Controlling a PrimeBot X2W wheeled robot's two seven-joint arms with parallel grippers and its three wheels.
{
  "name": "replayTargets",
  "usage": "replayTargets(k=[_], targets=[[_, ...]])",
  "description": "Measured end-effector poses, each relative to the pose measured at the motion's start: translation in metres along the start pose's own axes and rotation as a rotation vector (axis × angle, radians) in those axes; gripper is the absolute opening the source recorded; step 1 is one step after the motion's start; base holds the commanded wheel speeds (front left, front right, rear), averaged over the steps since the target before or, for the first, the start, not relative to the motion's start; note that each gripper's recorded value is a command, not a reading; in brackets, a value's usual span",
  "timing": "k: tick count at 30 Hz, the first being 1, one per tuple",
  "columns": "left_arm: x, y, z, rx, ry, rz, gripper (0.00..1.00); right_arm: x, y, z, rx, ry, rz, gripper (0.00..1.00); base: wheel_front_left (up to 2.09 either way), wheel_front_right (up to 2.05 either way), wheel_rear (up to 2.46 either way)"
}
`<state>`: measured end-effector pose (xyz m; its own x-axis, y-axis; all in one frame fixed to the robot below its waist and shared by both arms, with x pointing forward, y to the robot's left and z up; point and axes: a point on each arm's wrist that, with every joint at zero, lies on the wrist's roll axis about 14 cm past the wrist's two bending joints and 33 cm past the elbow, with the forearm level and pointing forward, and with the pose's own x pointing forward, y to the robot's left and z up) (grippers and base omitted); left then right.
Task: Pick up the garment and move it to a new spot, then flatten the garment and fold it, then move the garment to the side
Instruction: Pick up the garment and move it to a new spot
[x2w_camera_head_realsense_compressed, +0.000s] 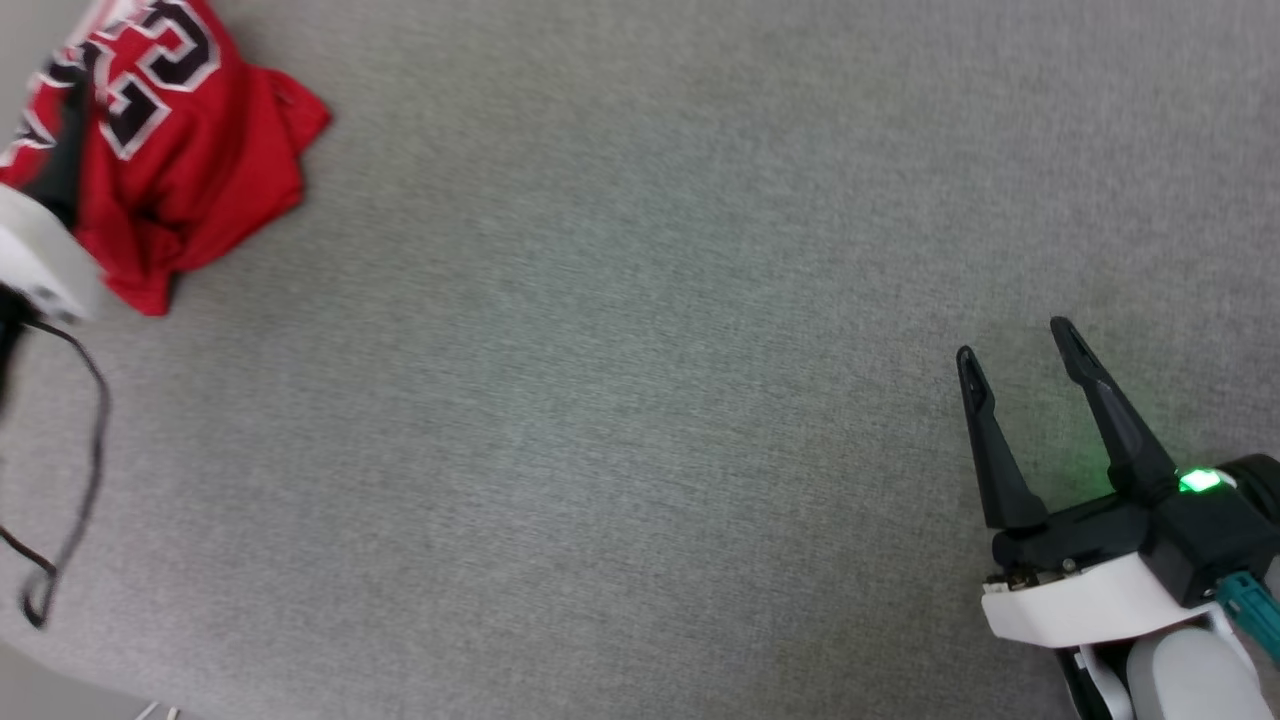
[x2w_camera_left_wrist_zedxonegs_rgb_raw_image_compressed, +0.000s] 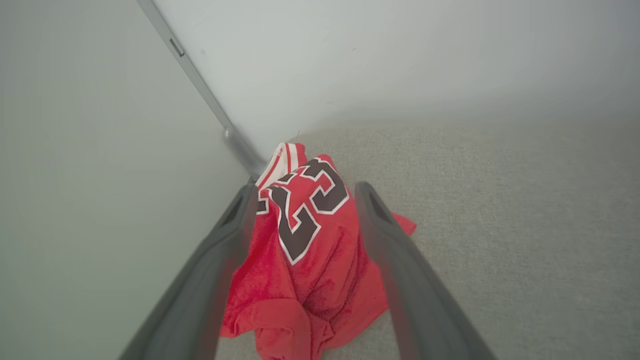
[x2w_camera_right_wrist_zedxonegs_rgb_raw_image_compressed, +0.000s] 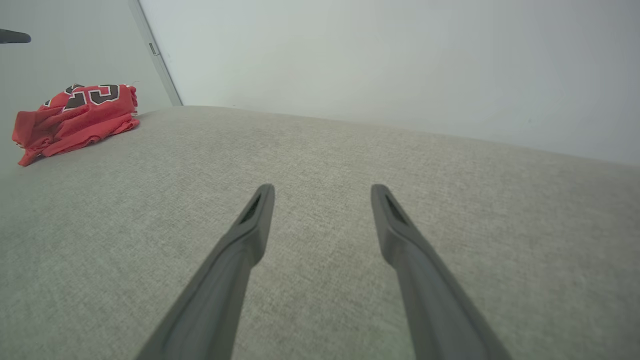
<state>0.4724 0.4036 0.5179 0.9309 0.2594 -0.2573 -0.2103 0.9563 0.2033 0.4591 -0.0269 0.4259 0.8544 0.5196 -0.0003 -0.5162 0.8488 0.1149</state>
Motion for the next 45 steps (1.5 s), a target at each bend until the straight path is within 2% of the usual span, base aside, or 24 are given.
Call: replayTargets(k=[4,12,19,24,25,26,28,34,37,41,45], targets=[[0.031,0.017,-0.018,-0.028,0.218,0.031,1.00,0.000,-0.014,-0.012,0.004,0.019,-0.030,1.00,0.00,0.00,0.00],[0.063,-0.022,-0.078,-0.131,0.613,-0.075,1.00,-0.005,-0.033,-0.031,0.016,0.047,-0.080,1.00,0.00,0.00,0.00],[0.081,-0.030,-0.119,-0.159,0.744,-0.049,1.00,-0.005,-0.039,-0.039,0.012,0.047,-0.095,1.00,0.00,0.00,0.00],[0.086,-0.026,-0.142,-0.140,0.812,-0.018,1.00,-0.007,-0.047,-0.041,-0.002,0.047,-0.112,1.00,0.00,0.00,0.00],[0.086,-0.027,-0.145,-0.143,0.818,-0.019,0.75,-0.008,-0.049,-0.041,-0.005,0.047,-0.118,1.00,0.00,0.00,0.00],[0.087,-0.029,-0.146,-0.152,0.819,-0.023,0.00,-0.008,-0.051,-0.041,-0.007,0.046,-0.122,1.00,0.00,0.00,0.00],[0.086,-0.031,-0.148,-0.150,0.819,-0.031,0.00,-0.008,-0.052,-0.040,-0.012,0.044,-0.126,1.00,0.00,0.00,0.00],[0.088,-0.028,-0.128,-0.124,0.683,-0.029,0.00,-0.009,-0.050,-0.033,-0.026,0.043,-0.121,1.00,0.00,0.00,0.00],[0.092,-0.027,-0.096,-0.064,0.515,-0.050,0.00,-0.011,-0.048,-0.028,-0.034,0.046,-0.120,1.00,0.00,0.00,0.00],[0.084,-0.023,-0.057,-0.046,0.372,-0.065,0.00,-0.015,-0.038,-0.016,-0.031,0.041,-0.111,1.00,0.00,0.00,0.00],[0.070,-0.016,-0.001,-0.004,0.179,-0.083,0.00,-0.019,-0.029,0.010,-0.029,-0.008,-0.113,1.00,0.00,0.00,0.00]])
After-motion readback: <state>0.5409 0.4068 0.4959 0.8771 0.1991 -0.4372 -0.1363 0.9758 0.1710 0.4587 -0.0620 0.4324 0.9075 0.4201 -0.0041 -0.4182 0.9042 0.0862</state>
